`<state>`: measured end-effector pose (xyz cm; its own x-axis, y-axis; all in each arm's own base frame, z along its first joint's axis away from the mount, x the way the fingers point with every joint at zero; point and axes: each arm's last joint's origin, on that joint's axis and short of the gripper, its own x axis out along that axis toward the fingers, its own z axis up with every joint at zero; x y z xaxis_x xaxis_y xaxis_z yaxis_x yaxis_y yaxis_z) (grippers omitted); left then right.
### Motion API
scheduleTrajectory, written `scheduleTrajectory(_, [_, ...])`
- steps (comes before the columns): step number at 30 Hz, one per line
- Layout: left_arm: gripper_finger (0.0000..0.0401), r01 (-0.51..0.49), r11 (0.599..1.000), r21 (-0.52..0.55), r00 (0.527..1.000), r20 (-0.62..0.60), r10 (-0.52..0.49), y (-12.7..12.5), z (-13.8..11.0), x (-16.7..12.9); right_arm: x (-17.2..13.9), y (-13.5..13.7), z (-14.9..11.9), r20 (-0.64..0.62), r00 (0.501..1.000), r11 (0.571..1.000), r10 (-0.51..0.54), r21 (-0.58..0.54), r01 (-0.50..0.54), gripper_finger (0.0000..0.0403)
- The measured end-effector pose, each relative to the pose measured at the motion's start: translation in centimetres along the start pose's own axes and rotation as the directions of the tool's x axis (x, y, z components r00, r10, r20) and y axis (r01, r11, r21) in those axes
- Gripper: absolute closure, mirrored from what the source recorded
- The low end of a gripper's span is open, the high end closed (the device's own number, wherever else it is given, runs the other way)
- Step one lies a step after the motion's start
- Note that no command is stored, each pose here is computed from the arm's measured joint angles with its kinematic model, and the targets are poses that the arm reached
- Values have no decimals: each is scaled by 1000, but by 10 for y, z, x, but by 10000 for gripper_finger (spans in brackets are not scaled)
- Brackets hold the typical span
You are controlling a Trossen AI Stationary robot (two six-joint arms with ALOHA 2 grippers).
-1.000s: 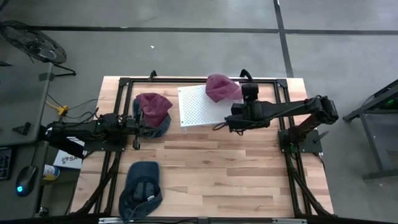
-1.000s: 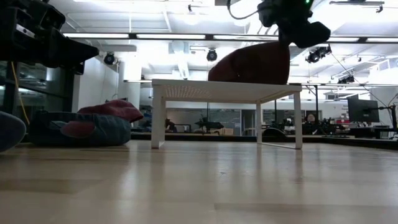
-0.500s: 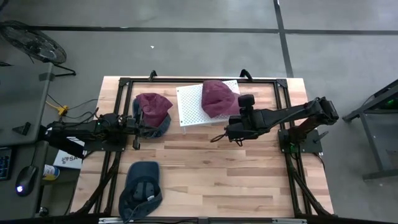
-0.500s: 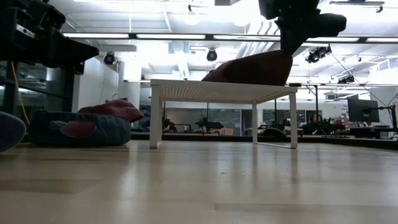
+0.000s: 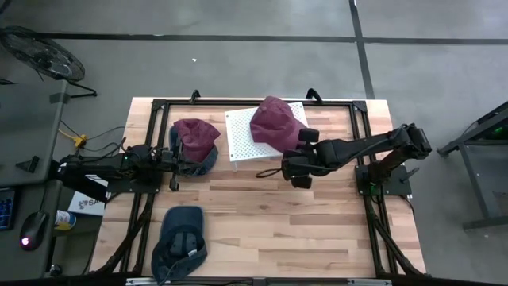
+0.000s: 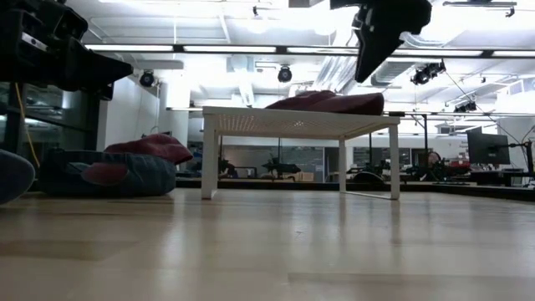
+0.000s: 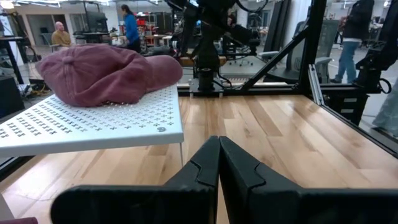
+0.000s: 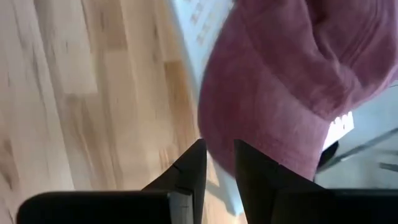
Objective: Pick & Place hat
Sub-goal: Put the bottom red cap on the shelf
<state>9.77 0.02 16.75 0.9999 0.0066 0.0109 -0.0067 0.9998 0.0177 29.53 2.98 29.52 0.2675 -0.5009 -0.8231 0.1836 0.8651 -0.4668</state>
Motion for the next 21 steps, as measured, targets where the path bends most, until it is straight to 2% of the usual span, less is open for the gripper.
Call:
scheduleTrajectory(6, [394, 0, 1000, 0, 1000, 0, 0, 0, 0, 0, 6, -9, 6, 26, 999, 996, -29, 82, 27, 330])
scheduleTrajectory(9, [394, 0, 1000, 0, 1000, 0, 0, 0, 0, 0, 7, -14, 6, 30, 994, 988, -100, 123, 96, 330])
scheduleTrajectory(11, [394, 0, 1000, 0, 1000, 0, 0, 0, 0, 0, 5, -17, 6, 39, 990, 983, -134, 131, 128, 330])
scheduleTrajectory(15, [394, 0, 1000, 0, 1000, 0, 0, 0, 0, 0, -7, -22, 1, 71, 989, 986, -132, 111, 124, 330])
scheduleTrajectory(17, [394, 0, 1000, 0, 1000, 0, 0, 0, 0, 0, -16, -24, -4, 82, 990, 991, -118, 72, 113, 330])
scheduleTrajectory(21, [394, 0, 1000, 0, 1000, 0, 0, 0, 0, 0, -32, -21, -19, 57, 992, 985, -108, -128, 115, 330])
